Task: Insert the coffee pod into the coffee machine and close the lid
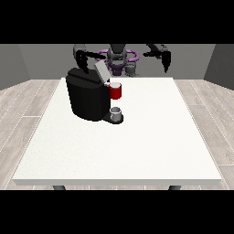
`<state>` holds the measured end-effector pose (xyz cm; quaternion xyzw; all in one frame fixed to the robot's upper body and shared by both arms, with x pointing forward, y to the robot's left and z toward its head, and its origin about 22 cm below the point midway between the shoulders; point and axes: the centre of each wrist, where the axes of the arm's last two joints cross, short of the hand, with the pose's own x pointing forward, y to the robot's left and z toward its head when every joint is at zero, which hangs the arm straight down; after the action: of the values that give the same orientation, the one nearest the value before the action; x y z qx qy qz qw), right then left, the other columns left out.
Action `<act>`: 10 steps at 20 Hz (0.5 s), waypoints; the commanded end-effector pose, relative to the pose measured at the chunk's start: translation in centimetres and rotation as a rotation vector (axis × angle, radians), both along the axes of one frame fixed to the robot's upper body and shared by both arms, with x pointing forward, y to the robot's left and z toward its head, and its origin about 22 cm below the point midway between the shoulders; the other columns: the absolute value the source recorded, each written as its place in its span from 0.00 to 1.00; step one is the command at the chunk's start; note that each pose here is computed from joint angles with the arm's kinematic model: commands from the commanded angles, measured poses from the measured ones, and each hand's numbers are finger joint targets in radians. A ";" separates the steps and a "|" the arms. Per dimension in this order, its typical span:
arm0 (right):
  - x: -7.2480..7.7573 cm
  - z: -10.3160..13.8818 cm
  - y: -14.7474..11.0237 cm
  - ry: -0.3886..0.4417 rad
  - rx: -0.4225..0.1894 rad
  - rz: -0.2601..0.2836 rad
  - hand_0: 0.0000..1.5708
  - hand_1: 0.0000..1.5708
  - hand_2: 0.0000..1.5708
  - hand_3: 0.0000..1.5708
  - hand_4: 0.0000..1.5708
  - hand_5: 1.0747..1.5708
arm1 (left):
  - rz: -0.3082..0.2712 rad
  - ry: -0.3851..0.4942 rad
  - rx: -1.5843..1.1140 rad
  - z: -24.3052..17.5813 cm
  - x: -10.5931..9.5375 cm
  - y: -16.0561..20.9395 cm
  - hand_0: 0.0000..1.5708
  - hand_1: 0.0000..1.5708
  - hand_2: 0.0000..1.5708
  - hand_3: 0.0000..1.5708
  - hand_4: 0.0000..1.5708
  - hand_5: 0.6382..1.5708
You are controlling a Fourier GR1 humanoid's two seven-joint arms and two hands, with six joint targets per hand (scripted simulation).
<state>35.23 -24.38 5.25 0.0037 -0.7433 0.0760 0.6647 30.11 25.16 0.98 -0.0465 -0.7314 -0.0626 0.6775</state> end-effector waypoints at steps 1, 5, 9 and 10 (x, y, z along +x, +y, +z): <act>1.1 1.3 -0.2 0.030 -0.031 0.039 0.00 0.00 0.00 0.00 0.00 1.00 | 0.022 0.008 -0.009 0.6 -0.6 1.3 0.00 0.00 0.00 0.00 0.00 1.00; 1.4 0.4 2.2 -0.025 -0.045 0.042 0.00 0.00 0.00 0.00 0.00 1.00 | 0.038 -0.037 -0.005 2.2 0.2 3.2 0.00 0.00 0.00 0.00 0.00 1.00; 3.1 2.2 2.8 -0.003 -0.054 0.016 0.00 0.00 0.00 0.00 0.00 1.00 | 0.027 -0.049 0.026 2.0 0.1 1.1 0.00 0.00 0.00 0.00 0.00 1.00; 3.7 4.0 2.7 -0.061 -0.058 0.022 0.00 0.00 0.00 0.00 0.00 1.00 | 0.019 -0.080 0.023 0.7 -0.1 2.4 0.00 0.00 0.00 0.00 0.00 1.00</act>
<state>37.49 -22.12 7.18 -0.0016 -0.7525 0.1069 0.6499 30.25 27.17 2.30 -0.0311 -0.7454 -0.0561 0.6635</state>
